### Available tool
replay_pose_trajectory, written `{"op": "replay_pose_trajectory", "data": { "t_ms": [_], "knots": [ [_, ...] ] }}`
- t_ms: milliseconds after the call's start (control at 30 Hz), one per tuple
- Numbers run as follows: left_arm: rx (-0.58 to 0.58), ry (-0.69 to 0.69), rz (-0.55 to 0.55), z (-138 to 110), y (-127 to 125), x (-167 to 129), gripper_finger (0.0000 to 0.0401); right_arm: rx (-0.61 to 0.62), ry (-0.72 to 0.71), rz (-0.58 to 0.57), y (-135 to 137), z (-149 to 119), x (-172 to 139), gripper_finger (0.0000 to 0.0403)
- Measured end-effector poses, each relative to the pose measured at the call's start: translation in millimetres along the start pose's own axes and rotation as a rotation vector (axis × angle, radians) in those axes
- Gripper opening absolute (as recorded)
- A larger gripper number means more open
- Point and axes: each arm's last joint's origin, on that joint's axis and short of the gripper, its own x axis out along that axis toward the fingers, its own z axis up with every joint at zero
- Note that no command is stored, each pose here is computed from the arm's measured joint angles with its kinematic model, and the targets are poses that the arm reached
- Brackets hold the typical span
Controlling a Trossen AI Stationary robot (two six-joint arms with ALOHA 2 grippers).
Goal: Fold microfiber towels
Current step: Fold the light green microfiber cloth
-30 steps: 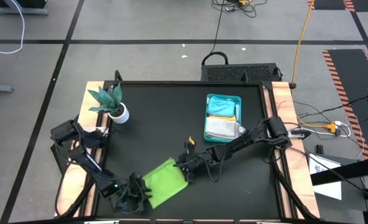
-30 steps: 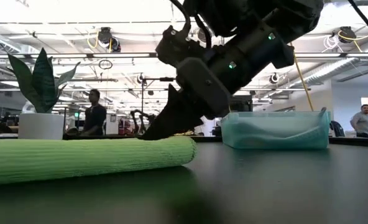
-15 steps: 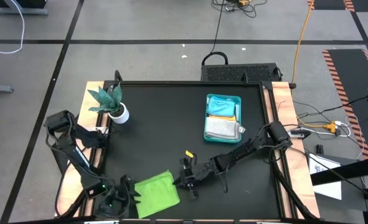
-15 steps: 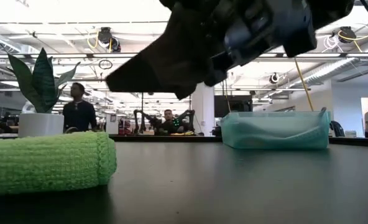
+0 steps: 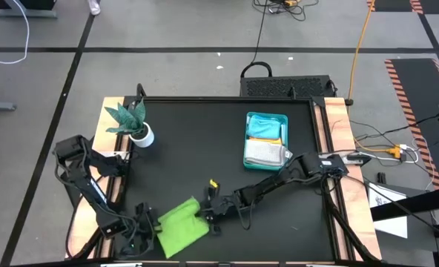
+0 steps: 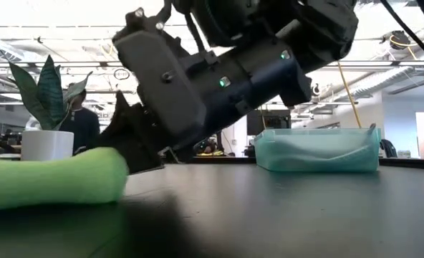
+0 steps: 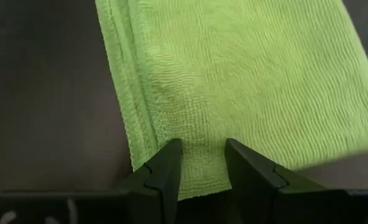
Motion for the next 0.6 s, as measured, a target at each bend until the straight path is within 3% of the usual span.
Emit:
{"op": "replay_pose_trajectory", "data": {
  "t_ms": [267,433,600],
  "knots": [
    [-0.034,-0.087,0.16,3.2,17.2,-1.9,0.0131,0.045,0.134,-0.135,7.1,1.3,-16.4,0.0],
    [-0.042,-0.165,0.151,14.1,15.6,2.8,0.0131,0.022,0.214,-0.245,29.6,3.3,-38.6,0.0],
    [-0.014,-0.312,0.087,33.4,5.4,9.4,0.0131,0.009,0.206,-0.206,51.5,17.8,-60.8,0.0]
  ]
}}
